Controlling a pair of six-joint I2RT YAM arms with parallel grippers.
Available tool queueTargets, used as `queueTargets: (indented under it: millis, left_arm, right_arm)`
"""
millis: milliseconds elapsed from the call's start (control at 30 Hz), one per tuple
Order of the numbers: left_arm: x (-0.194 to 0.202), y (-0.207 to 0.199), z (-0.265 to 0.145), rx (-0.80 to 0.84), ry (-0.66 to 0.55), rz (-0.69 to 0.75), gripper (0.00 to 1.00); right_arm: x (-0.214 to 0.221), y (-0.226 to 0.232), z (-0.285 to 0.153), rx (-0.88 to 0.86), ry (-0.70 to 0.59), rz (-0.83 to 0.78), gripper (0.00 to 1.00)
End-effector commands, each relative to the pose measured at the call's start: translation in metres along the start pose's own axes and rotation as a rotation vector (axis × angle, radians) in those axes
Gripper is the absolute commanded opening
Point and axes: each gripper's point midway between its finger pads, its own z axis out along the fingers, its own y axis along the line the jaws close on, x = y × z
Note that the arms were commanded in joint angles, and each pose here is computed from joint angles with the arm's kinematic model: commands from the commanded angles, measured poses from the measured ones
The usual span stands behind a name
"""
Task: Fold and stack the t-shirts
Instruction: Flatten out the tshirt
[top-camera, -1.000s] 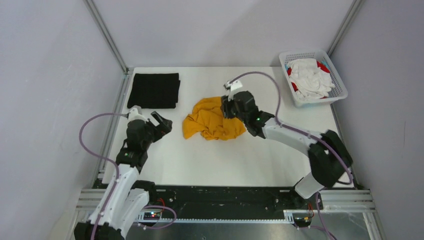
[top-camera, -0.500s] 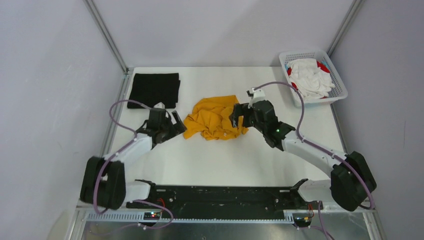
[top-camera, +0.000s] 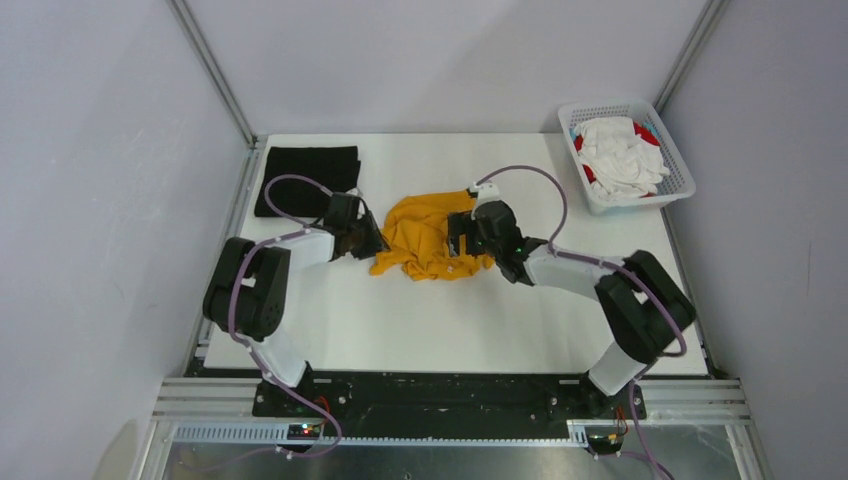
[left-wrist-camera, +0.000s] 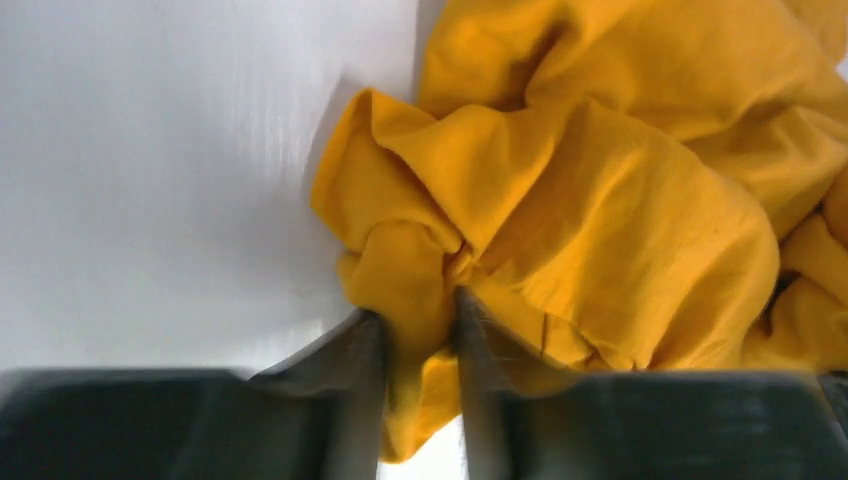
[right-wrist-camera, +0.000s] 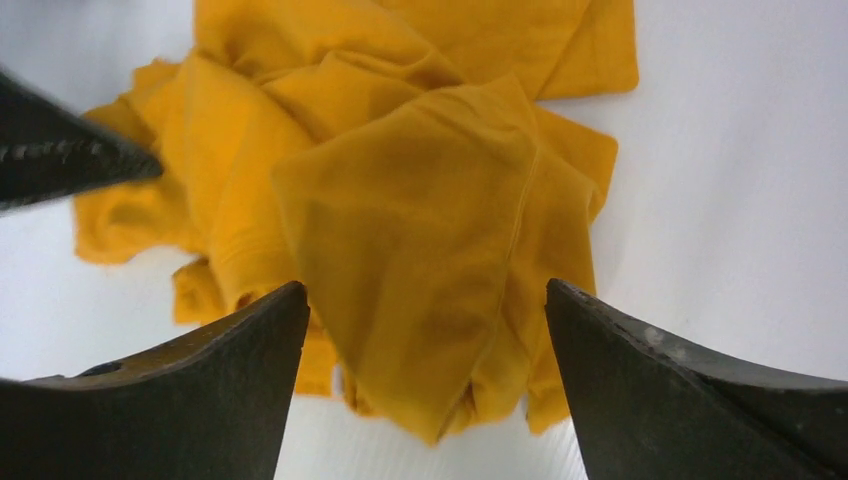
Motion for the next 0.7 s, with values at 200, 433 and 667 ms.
queueTargets:
  millis: [200,433,667]
  left_arm:
    - [-0.011,-0.008,-0.010,-0.018,-0.060,0.054,0.00]
    - [-0.067,-0.022,-0.119,-0.011,-0.432,0.041,0.00]
    - [-0.090,-0.066,-0.270,0.247,-0.775,0.051,0.00]
  right_arm:
    - [-0.047,-0.005,0.015,0.203,-0.131,-0.016,0.04]
    - [-0.107,-0.033,-0.070,0.325,-0.260,0.032,0.00]
    - [-0.169,-0.019,-0.192,0.108,-0.460,0.113,0.00]
